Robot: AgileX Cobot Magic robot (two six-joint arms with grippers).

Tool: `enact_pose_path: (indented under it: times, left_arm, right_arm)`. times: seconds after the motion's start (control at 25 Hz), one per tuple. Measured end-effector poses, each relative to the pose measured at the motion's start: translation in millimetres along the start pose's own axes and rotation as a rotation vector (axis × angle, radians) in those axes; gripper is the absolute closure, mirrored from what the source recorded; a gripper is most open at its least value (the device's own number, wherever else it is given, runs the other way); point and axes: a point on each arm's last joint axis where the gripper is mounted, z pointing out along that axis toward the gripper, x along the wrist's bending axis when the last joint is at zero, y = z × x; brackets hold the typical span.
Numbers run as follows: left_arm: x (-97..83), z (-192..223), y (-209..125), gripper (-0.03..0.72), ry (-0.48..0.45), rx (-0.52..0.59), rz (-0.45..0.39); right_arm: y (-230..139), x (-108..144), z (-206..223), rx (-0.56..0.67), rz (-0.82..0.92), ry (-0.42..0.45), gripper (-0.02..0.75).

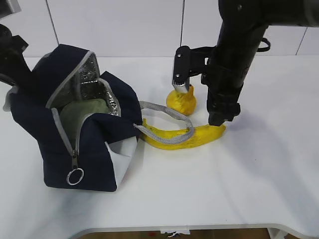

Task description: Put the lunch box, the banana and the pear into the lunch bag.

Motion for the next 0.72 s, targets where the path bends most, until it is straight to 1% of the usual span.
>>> enact_pose_path:
  times: [0.2,0.32,0.6,0.72]
  left_arm:
    - [0.0,0,0,0.694,0.000,0.000,0.000]
    - [0.0,0,0,0.694,0.000,0.000,0.000]
    - [0.1,0,0,0.694,0.001,0.001,0.001]
    - [0.3,0,0,0.694,0.003,0.001,0.001]
  right_arm:
    - [1,1,5,-0.029,-0.054,-0.001,0.196]
    - [2,4,9,-0.050,-0.081,0.017,0.196]
    - [5,6,31,-0.052,-0.100,0.058,0.196]
    - [8,6,40,-0.066,-0.108,0.062,0.197]
